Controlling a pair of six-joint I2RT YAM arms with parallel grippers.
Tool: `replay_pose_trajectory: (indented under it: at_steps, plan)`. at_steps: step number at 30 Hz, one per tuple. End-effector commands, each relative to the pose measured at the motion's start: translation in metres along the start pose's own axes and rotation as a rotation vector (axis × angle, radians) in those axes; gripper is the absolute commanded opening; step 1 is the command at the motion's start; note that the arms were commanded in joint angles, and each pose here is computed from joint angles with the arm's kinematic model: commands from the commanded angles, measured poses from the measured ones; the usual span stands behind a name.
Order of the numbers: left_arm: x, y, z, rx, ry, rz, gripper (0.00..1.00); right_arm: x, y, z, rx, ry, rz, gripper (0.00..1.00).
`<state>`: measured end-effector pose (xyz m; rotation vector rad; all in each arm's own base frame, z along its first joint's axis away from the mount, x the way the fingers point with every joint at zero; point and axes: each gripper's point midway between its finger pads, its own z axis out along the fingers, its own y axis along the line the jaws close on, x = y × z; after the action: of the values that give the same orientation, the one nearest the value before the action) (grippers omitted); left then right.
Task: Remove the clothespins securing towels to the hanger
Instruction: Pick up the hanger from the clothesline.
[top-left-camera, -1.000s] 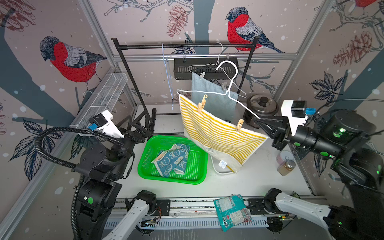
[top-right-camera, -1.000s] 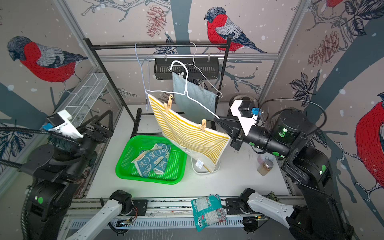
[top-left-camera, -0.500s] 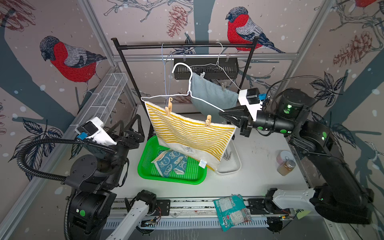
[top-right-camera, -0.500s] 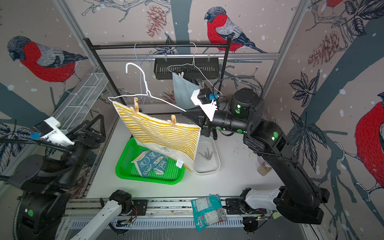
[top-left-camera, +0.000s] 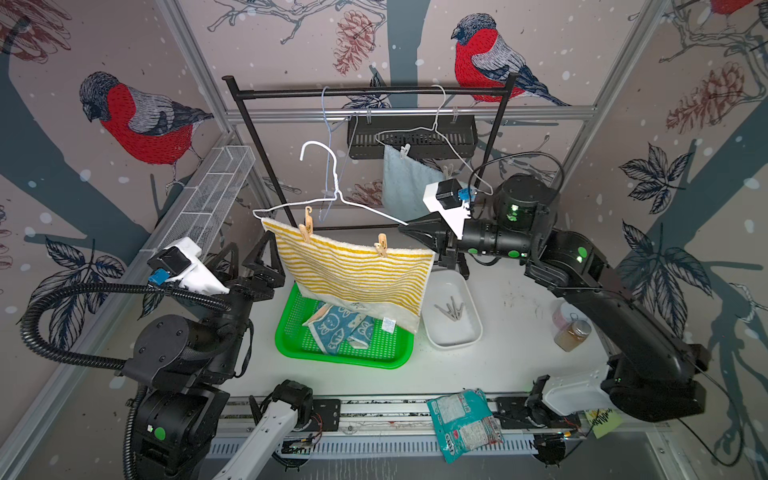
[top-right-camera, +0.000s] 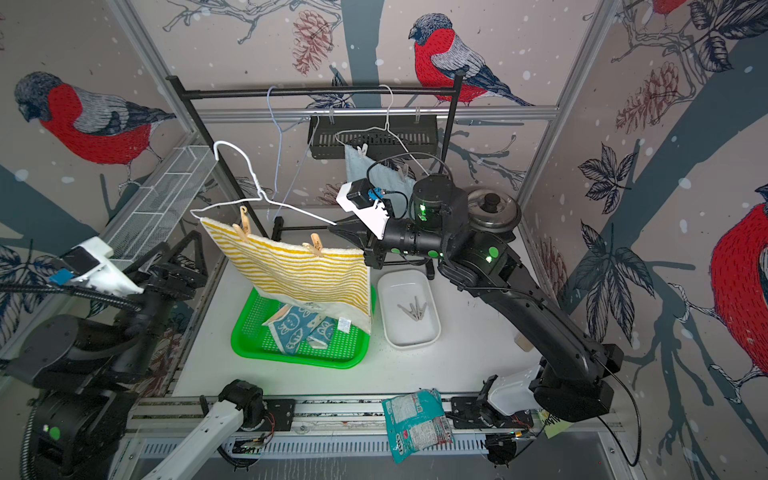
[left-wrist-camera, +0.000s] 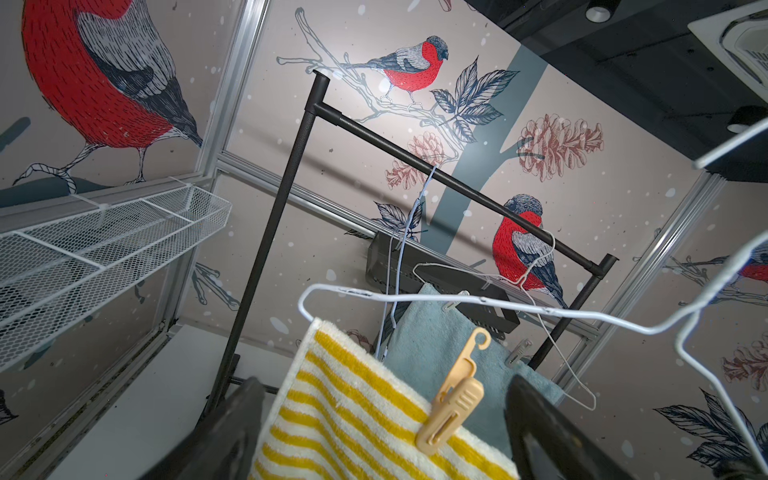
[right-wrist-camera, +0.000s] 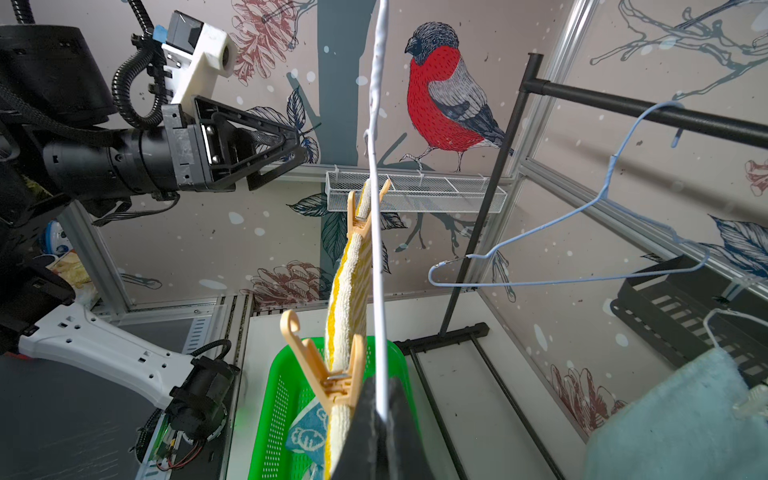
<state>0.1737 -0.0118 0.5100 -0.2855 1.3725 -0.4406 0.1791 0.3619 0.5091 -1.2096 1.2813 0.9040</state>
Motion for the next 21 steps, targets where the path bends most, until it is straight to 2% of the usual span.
replay_pose_trajectory:
  at_steps: [1, 6, 12, 17, 21]
  plan:
    - [-0.001, -0.001, 0.001, 0.005, -0.002, 0.007, 0.9, -0.015, -0.004, 0.01, 0.007, -0.084, -0.003, 0.0]
    - [-0.004, -0.009, -0.002, 0.047, -0.003, -0.021, 0.9, 0.009, -0.007, 0.028, 0.008, -0.065, 0.024, 0.0]
    - [-0.011, -0.041, -0.003, 0.202, 0.022, -0.131, 0.92, 0.048, -0.009, 0.045, 0.034, -0.058, 0.042, 0.0]
    - [0.011, -0.064, 0.014, 0.325, 0.114, -0.266, 0.93, 0.068, -0.011, 0.043, 0.069, -0.081, 0.05, 0.0]
    - [0.026, -0.065, 0.024, 0.336, 0.147, -0.353, 0.94, 0.076, -0.013, 0.041, 0.079, -0.087, 0.069, 0.0]
